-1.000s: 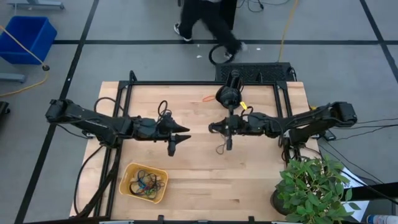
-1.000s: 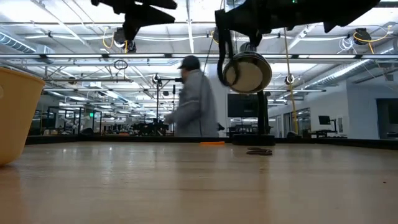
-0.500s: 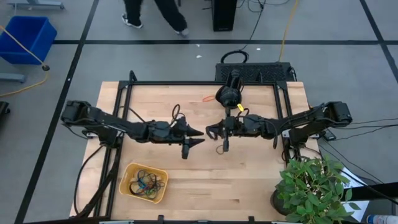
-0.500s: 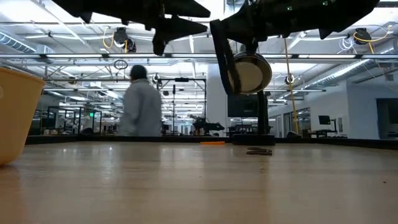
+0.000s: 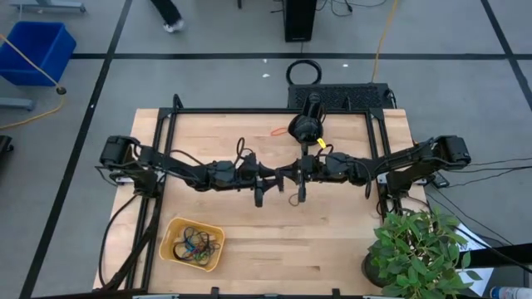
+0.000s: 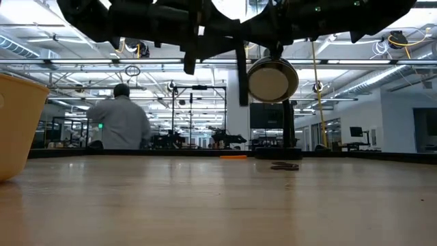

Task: Pick and place rubber bands into bin
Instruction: Put the black rubberband into the yellow bin

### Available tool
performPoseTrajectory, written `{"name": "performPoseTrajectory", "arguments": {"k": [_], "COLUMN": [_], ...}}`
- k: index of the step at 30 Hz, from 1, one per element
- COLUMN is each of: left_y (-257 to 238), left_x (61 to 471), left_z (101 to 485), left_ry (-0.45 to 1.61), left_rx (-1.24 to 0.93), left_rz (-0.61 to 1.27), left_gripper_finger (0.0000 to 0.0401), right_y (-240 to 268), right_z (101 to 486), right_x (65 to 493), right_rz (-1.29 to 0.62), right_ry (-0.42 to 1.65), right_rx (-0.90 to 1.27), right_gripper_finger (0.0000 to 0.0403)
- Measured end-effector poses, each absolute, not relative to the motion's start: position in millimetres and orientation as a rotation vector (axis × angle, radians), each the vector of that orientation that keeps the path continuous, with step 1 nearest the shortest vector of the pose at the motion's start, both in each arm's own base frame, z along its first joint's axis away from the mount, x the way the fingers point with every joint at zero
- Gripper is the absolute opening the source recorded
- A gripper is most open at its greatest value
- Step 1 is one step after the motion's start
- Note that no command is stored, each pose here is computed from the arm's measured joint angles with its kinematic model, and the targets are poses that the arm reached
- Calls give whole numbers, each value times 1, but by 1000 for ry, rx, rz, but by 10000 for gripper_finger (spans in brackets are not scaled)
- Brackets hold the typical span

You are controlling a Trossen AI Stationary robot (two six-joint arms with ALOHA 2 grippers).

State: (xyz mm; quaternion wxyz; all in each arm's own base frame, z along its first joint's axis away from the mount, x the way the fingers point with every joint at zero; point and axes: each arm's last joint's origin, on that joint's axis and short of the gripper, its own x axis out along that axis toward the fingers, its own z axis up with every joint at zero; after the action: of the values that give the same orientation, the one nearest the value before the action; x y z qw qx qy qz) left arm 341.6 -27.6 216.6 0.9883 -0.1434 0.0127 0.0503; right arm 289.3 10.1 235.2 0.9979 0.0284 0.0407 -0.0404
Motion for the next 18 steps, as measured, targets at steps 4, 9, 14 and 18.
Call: {"name": "performPoseTrajectory", "arguments": {"k": [4,9,14,18], "left_y": [-28,-29,-29,-29], "left_x": [342,342,342,342], "left_z": [217,217,217,217], "left_ry": [29,30,30,31], "left_rx": [-266,-232,-231,-232], "left_rz": [84,62,62,62], "left_gripper_finger": [79,10,6,9], "right_y": [10,10,10,10], "right_z": [235,235,235,235], "right_x": [289,289,289,289], "right_rz": [-81,-82,-82,-83], "right_ry": [82,82,81,81], "right_rx": [59,59,59,59], "right_gripper_finger": [0,1,14,21]}}
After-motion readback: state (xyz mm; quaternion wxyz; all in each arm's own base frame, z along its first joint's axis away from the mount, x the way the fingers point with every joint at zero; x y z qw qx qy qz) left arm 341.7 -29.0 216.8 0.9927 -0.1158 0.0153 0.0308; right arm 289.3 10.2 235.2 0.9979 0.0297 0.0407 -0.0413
